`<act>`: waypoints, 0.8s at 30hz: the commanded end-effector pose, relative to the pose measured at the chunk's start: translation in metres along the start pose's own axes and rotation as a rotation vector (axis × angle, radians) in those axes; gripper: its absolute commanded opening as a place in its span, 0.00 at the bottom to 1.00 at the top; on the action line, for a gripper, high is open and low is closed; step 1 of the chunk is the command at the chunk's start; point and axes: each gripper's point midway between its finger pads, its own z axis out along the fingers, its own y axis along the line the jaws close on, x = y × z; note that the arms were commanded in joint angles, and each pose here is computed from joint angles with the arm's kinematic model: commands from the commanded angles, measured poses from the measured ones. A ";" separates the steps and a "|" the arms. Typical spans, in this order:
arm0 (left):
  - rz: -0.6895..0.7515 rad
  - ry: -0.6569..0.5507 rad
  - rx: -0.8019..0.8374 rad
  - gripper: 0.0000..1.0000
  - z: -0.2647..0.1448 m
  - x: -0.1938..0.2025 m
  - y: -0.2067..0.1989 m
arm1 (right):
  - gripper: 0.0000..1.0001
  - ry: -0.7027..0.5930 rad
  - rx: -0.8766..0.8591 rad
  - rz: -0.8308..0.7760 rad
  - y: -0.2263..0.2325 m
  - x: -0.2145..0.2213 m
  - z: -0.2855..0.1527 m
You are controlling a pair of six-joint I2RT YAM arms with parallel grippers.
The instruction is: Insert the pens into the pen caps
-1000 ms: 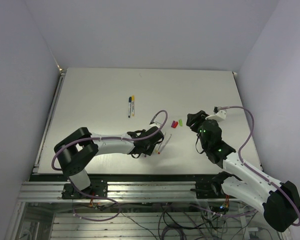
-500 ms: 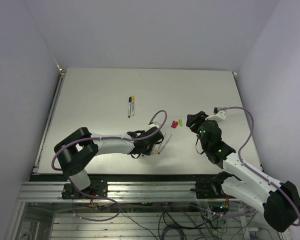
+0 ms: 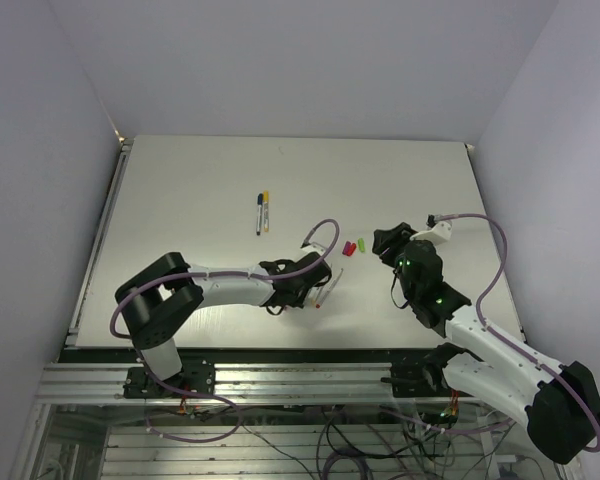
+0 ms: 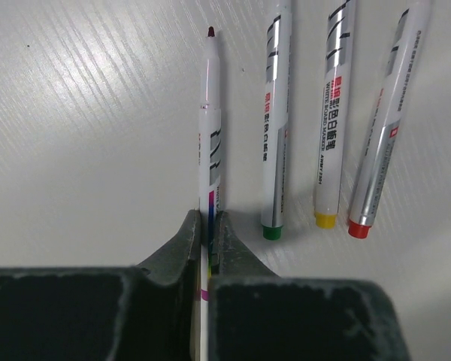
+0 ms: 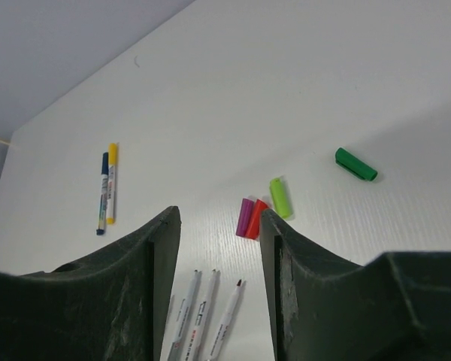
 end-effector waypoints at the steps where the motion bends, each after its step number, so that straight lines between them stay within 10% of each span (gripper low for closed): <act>1: 0.025 0.161 -0.033 0.07 0.013 0.050 0.014 | 0.46 0.027 0.031 -0.044 -0.004 0.004 0.003; 16: -0.183 -0.202 -0.037 0.07 -0.034 -0.071 0.054 | 0.37 0.277 0.098 -0.265 0.011 0.048 0.049; 24: -0.227 -0.199 -0.003 0.07 -0.029 -0.069 0.067 | 0.35 0.390 0.102 -0.299 0.015 0.081 0.070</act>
